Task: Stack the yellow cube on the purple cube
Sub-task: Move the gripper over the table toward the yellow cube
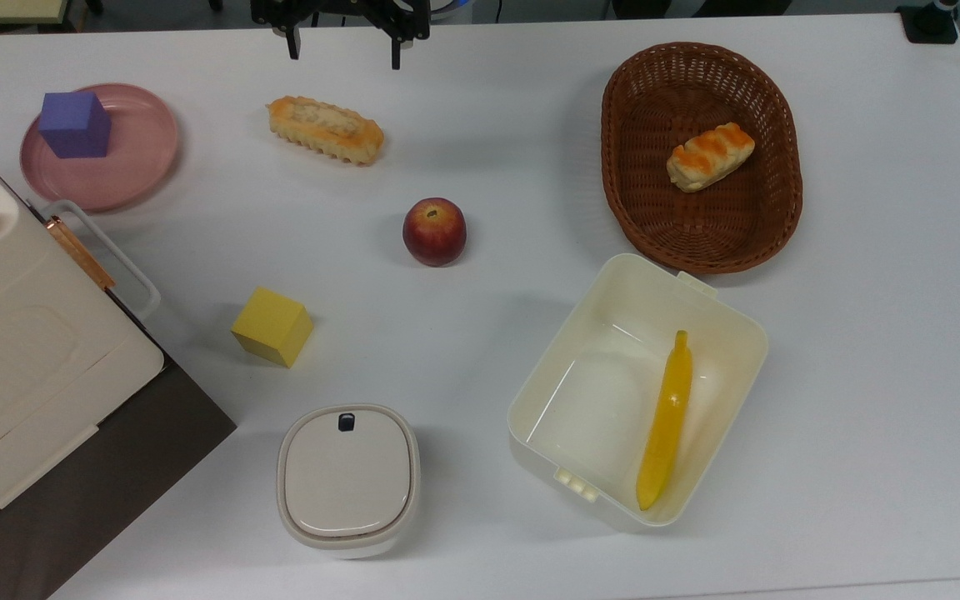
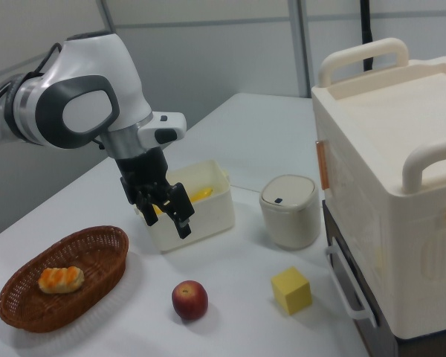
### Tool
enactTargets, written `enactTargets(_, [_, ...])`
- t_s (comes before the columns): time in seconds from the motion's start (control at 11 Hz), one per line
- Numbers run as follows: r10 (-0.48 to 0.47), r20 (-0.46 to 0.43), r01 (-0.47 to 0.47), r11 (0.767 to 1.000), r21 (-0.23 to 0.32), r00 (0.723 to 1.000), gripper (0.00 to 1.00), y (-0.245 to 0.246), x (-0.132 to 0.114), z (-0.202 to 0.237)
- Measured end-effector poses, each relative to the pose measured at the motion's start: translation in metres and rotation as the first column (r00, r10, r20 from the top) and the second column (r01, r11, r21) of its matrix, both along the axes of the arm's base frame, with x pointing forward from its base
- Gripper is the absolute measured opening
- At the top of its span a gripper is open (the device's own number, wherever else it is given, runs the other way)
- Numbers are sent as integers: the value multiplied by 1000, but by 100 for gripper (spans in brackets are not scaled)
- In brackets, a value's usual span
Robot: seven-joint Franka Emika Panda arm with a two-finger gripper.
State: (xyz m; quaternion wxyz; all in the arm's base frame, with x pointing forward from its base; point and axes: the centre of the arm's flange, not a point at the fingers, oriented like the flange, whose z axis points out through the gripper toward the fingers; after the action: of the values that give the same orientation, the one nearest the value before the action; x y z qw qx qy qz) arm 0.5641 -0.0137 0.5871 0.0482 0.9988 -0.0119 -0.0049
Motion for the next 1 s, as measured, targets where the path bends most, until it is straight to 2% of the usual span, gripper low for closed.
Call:
enactTargets(0.36, [-3, -35, 3, 1000, 9, 999, 100, -3, 12, -27])
enactTargets(0.73, [-41, -1, 41, 999, 18, 999, 100, -29, 31, -50])
enactTargets(1.0, [-183, 51, 181, 983, 37, 982, 100, -54, 60, -95])
